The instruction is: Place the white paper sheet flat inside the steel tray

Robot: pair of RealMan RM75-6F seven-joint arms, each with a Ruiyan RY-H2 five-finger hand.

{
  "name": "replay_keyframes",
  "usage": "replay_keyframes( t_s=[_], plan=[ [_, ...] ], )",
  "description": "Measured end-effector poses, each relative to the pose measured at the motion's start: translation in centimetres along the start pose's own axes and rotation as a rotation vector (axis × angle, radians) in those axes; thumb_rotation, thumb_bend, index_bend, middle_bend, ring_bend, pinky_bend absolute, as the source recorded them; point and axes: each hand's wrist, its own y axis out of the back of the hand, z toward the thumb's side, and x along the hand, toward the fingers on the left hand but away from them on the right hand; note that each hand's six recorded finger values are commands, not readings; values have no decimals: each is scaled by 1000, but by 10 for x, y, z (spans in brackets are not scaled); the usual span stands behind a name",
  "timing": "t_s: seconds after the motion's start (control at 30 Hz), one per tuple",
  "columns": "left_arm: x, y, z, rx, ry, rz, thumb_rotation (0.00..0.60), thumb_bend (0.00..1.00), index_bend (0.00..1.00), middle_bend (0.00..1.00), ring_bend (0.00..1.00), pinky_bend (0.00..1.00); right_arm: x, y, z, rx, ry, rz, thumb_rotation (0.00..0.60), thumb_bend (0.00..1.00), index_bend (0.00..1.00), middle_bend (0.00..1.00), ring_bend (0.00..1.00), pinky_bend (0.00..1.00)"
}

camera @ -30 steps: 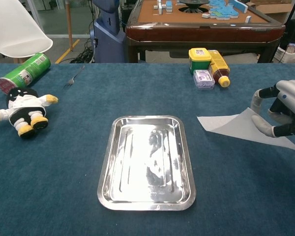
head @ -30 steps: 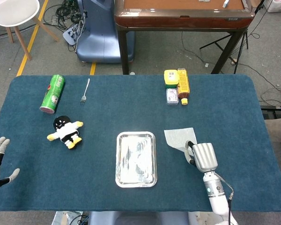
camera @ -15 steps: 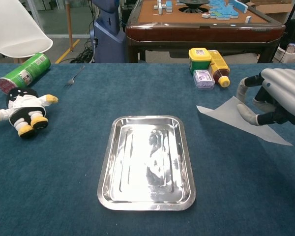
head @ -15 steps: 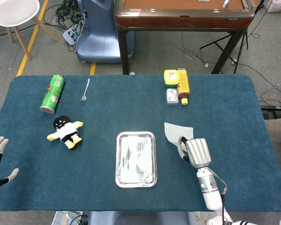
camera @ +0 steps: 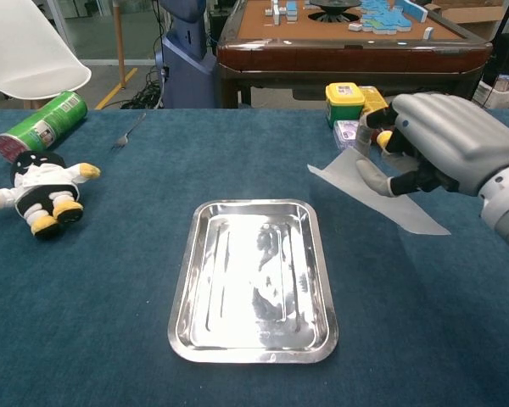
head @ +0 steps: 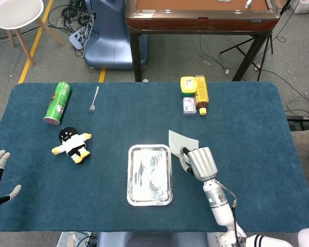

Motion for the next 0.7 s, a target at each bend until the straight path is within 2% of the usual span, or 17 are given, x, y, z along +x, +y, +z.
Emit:
replay_keyframes(
  t_s=[0.2, 0.7],
  plan=[
    [0, 1, -1, -2, 1, 2, 600, 222, 0, 0, 0, 214, -7, 1, 26, -13, 58, 5, 600, 490, 608, 1000, 1000, 1000],
    [-1, 2, 0, -4, -2, 3, 600, 222, 0, 0, 0, 214, -8, -3, 70, -64, 127, 33, 600, 490, 609, 1000, 1000, 1000]
  ],
)
